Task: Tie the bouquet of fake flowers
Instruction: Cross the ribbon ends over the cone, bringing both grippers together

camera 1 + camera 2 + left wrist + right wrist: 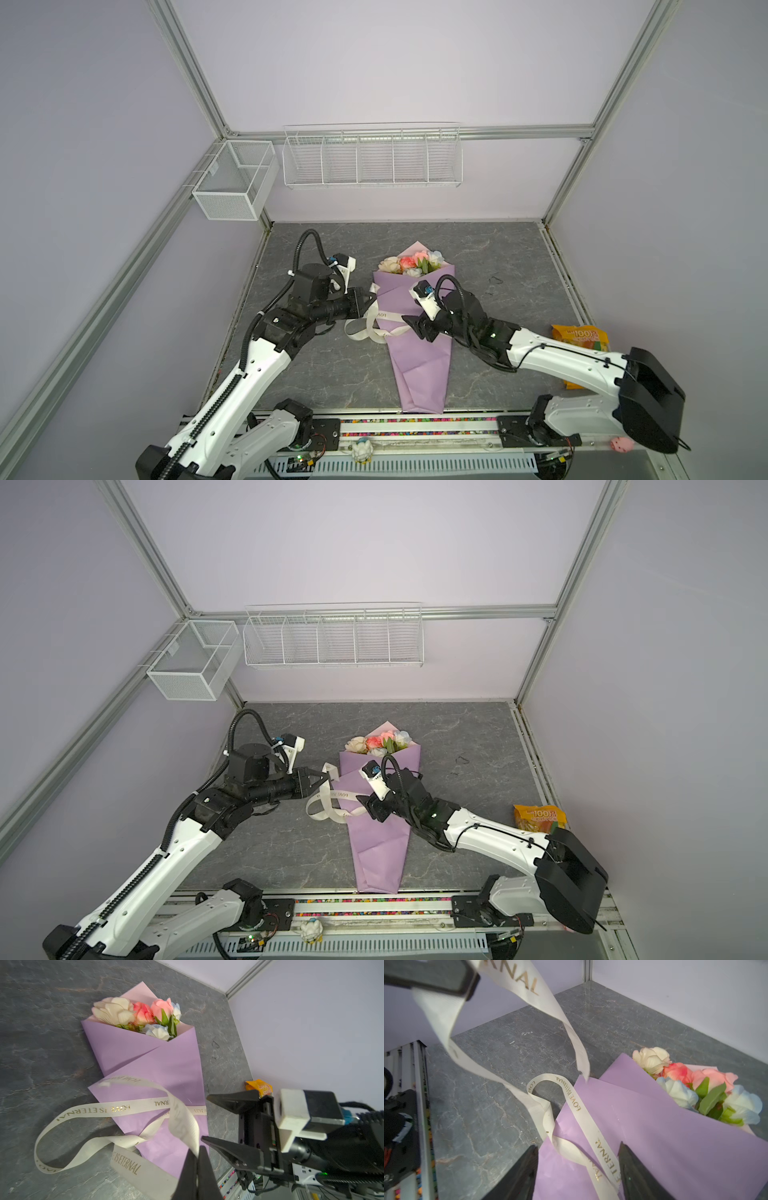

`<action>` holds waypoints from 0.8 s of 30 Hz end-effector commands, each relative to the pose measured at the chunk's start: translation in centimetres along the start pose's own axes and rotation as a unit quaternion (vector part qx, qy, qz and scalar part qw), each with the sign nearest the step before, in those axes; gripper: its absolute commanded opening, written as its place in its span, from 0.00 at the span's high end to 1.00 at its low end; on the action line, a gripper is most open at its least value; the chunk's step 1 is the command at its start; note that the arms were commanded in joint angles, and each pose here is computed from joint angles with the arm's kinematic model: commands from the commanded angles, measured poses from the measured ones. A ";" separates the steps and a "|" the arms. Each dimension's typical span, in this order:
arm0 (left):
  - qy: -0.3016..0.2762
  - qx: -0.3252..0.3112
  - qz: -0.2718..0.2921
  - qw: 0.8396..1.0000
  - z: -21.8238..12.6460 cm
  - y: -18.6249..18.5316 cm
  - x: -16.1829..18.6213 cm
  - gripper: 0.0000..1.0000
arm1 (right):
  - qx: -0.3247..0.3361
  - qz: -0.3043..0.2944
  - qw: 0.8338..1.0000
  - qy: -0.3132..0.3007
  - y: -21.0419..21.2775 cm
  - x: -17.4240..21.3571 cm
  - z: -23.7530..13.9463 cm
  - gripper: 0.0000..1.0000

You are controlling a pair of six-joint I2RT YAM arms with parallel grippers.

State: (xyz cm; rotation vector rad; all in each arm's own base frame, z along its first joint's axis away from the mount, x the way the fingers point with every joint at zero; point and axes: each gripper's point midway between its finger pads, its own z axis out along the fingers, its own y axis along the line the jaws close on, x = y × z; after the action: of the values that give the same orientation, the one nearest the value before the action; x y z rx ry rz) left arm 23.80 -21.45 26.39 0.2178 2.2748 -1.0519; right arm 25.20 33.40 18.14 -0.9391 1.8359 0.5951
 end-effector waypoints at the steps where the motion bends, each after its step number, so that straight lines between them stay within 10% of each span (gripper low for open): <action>1: 0.011 0.034 0.039 0.999 -0.1 -2.2 -0.6 1.00 | -0.017 -0.094 0.994 -0.061 0.6 -3.0 1.0 0.35; 15: 0.067 0.045 0.041 0.996 1.5 -2.3 0.5 1.00 | 0.005 -0.176 0.973 -0.150 1.4 -7.5 3.0 0.33; 24: 0.082 0.052 0.042 0.994 1.8 -2.5 1.0 1.00 | -0.036 -0.193 0.970 -0.143 2.8 -8.1 3.4 0.52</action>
State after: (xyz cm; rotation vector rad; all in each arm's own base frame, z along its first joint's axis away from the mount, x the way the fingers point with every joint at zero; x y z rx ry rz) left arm 23.25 -24.16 25.46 0.3992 2.3577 -1.1326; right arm 27.02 39.36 22.73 -1.1212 1.4021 0.5154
